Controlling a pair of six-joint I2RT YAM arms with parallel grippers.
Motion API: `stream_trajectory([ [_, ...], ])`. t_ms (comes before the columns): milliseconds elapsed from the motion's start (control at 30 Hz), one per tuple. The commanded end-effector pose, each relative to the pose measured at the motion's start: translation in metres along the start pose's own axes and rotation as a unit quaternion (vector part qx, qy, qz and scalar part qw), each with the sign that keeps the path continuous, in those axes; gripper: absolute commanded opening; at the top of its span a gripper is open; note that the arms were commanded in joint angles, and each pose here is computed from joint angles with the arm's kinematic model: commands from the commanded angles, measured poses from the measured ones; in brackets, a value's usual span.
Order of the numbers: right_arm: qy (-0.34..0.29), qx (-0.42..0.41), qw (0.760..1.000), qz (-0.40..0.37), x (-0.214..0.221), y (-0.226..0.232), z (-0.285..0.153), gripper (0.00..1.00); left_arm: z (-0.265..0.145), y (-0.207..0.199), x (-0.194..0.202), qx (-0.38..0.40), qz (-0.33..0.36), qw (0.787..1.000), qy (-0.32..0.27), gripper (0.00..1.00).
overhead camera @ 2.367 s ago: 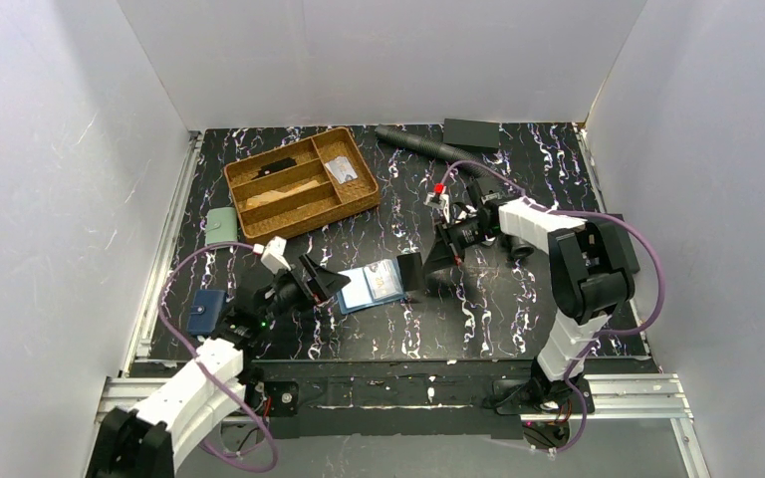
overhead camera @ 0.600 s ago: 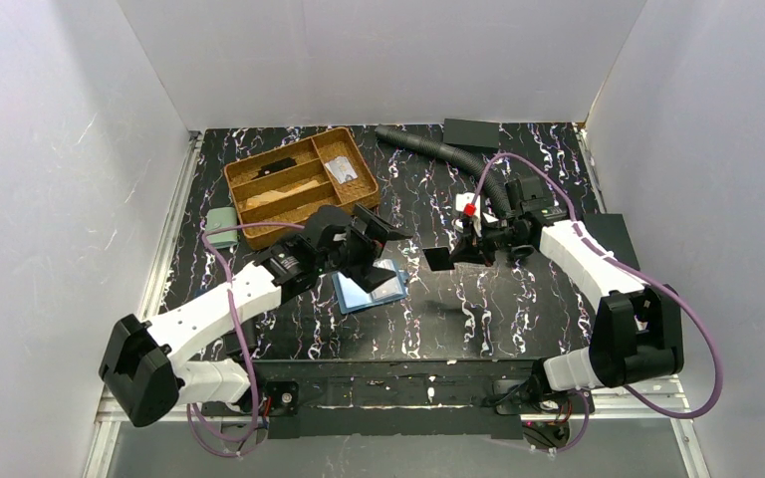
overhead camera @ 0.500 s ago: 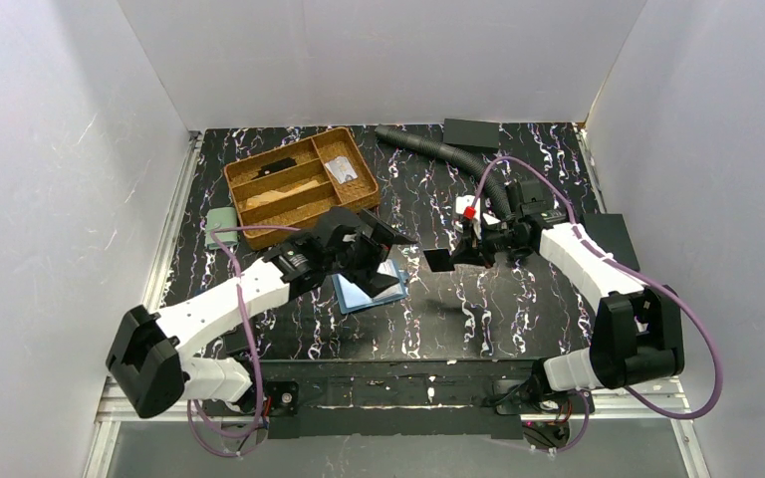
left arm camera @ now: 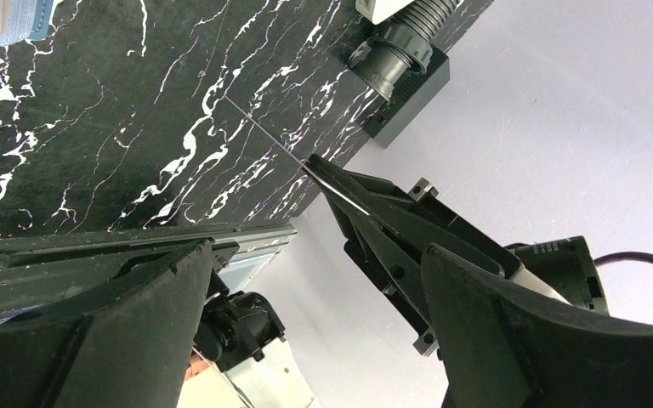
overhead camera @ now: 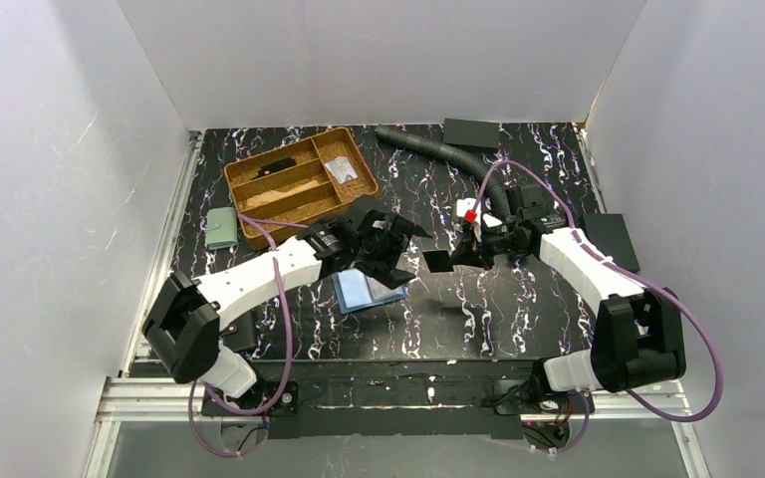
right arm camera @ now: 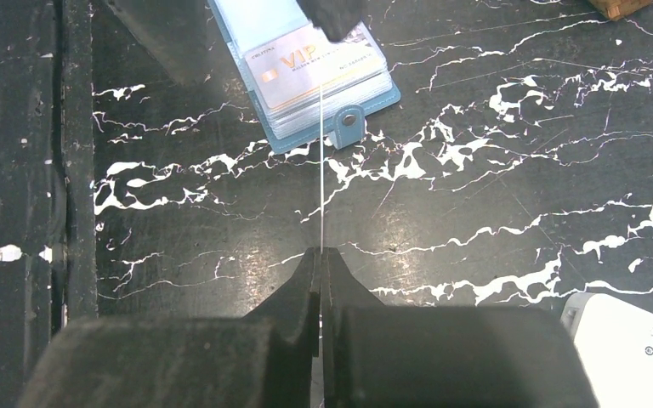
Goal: Take the credit cards out of the card holder
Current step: Place the credit card in the storage box.
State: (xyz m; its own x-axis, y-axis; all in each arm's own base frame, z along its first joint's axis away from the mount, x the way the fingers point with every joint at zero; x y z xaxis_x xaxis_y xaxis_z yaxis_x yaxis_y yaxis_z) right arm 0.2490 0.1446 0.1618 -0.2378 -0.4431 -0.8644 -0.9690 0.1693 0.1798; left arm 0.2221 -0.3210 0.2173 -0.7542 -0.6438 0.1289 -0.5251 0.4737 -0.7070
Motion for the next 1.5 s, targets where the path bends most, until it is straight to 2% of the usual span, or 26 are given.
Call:
stream_trajectory([
  [0,-0.021,-0.003,1.000,-0.023,-0.010,0.003,-0.001,0.01,0.005,-0.004,0.000,-0.016,-0.015,1.000,-0.012,0.90],
  [167,-0.016,0.000,1.000,-0.019,-0.007,0.001,0.000,0.01,0.011,-0.010,-0.001,-0.016,-0.004,1.000,-0.016,0.79],
  [700,-0.008,0.006,1.000,-0.025,-0.004,0.000,0.001,0.01,0.041,-0.009,0.002,-0.088,0.014,0.996,0.002,0.69],
  [1000,-0.007,0.010,0.999,-0.032,-0.005,0.001,0.000,0.01,0.051,-0.005,0.001,-0.104,0.015,0.994,0.004,0.51],
  [1467,-0.009,0.001,0.999,-0.041,-0.006,0.005,0.003,0.01,0.061,-0.007,0.002,-0.109,0.013,0.994,0.010,0.40],
])
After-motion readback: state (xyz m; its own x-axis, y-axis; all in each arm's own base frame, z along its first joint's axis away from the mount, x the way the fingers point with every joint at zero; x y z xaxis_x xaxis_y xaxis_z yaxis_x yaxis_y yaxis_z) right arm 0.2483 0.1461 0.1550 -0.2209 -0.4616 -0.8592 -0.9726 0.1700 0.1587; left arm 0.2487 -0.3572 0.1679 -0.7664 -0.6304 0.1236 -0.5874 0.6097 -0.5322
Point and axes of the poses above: each gripper's point midway between its finger pads, its own z axis out along the fingers, its own y axis along the line the jaws close on, x = y × z, the point moved 6 cm from there along -z, back along the fingers, and after that the axes turned 9 degrees about z, right-handed, at the moved point
